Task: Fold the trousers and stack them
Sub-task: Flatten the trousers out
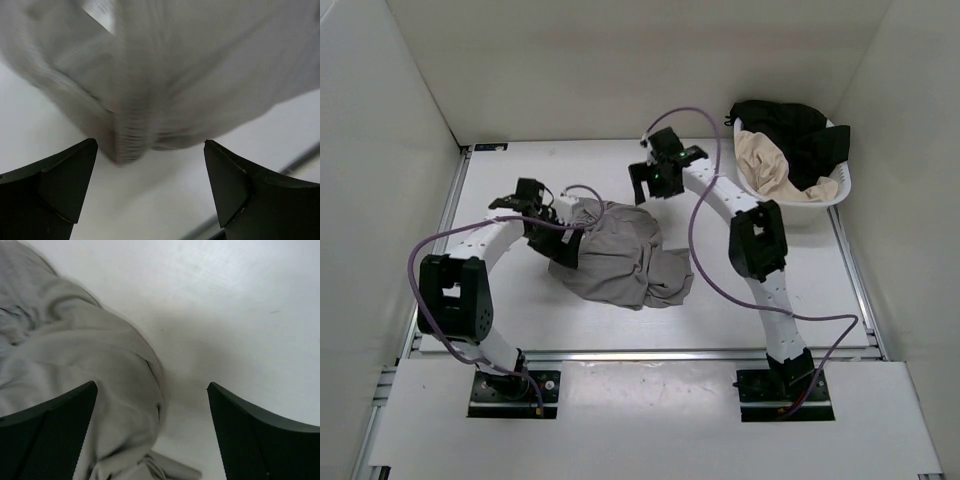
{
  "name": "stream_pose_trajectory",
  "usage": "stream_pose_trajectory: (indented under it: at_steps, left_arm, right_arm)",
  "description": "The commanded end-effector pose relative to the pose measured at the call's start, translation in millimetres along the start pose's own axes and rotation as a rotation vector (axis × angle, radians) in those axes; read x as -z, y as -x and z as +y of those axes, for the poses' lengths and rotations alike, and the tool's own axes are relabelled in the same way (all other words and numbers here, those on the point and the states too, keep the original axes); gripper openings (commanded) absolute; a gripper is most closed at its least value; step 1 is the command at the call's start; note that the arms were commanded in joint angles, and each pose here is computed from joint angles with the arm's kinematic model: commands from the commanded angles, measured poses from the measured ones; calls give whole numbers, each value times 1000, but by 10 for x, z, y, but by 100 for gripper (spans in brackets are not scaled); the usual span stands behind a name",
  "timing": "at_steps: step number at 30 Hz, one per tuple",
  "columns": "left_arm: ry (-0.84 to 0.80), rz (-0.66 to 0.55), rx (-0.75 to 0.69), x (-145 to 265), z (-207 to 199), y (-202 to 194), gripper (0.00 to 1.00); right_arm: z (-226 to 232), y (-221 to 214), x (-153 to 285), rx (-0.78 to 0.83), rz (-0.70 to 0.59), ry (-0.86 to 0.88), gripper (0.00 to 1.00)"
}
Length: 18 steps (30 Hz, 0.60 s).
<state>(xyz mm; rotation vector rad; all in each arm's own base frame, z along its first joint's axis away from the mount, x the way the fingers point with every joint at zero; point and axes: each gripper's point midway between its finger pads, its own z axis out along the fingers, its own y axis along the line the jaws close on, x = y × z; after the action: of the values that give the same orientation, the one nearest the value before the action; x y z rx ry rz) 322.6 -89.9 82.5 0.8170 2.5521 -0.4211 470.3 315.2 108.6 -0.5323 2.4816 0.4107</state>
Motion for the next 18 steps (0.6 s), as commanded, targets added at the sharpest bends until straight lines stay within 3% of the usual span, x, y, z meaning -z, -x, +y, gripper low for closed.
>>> stream_pose_trajectory:
  at_steps: [1,4,5,7,10,11,12,14,15,18]
  left_arm:
    - [-138,-4,101,-18,-418,-107,100]
    - [-122,6,105,-227,-433,-97,100]
    - [-102,26,97,-318,-442,-136,100]
    - [-55,90,101,-526,-322,-259,100]
    - [74,151,64,-793,17,-292,55]
    - [130,156,42,-825,213,-257,40]
    - [177,129,44,-925,484,-57,15]
    - [242,96,28,-998,852,255,14]
    - [307,-24,-8,-865,1128,873,14]
    - [345,-109,-141,-1050,1411,1560,14]
  right_arm:
    - [297,-647,-406,-58,201,99,90]
    - [220,-846,-437,-42,256,74,74]
    - [188,-1017,-428,-47,297,66,61]
    - [161,-1077,-365,-39,309,55,46]
    - [93,-1226,-163,-21,360,23,2]
    - [111,-1282,-92,5,367,17,0]
    - [157,-1420,85,40,378,39,0]
    - [310,-1574,277,102,376,84,0]
    - [438,-1523,496,145,333,124,0]
    - [814,-1671,726,315,329,189,0]
